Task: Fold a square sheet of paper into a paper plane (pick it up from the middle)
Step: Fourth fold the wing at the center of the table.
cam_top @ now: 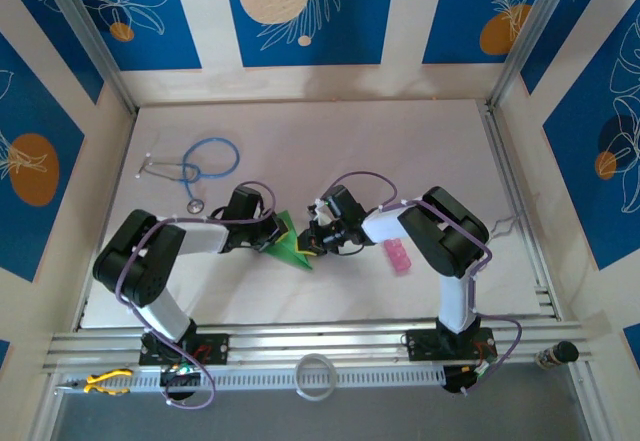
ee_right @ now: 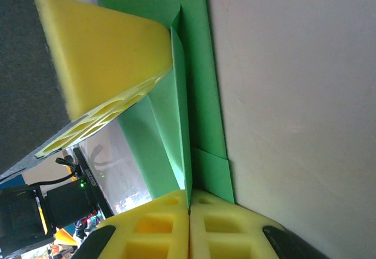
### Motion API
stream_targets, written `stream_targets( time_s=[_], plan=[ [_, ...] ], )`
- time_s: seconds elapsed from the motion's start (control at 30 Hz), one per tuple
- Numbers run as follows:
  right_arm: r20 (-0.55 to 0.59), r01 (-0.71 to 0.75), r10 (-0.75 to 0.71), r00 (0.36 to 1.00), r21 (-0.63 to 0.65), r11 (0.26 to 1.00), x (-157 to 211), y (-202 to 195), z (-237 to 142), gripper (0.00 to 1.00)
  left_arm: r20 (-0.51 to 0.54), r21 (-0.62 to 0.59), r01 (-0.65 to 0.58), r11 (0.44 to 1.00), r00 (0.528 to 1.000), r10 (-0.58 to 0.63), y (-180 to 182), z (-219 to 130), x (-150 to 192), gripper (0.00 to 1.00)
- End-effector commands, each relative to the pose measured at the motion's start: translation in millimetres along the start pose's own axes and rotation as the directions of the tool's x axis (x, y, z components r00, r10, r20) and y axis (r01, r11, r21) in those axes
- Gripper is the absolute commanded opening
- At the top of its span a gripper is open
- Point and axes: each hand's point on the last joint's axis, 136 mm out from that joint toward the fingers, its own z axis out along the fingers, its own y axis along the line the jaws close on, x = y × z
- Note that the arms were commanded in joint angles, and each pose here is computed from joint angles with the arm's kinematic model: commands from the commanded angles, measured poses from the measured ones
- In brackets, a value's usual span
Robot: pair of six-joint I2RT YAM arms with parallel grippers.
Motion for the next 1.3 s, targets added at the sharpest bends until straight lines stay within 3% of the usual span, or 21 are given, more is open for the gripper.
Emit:
stream_targets(
  time_s=[0.0,0.33,1.27],
  plan=[
    [-0.011,-0.039,0.041,0.999,0.126,0.991,10,-30,3,0.09,-0.020,-0.061,-0.016,0.998,1.000,0.015,15,7,5,0.07],
    [-0.035,0.018,-0.013,0.999,0.167,0.986,23,-19,-7,0.15,-0.050,-0.087,-0.028,0.996,0.998,0.024,23,11,9,0.06],
    [-0.128,0.035,-0.013,0.992,0.166,0.985,53,-23,-24,0.13,-0.052,-0.102,-0.032,0.994,0.998,0.027,26,10,10,0.05]
  ],
)
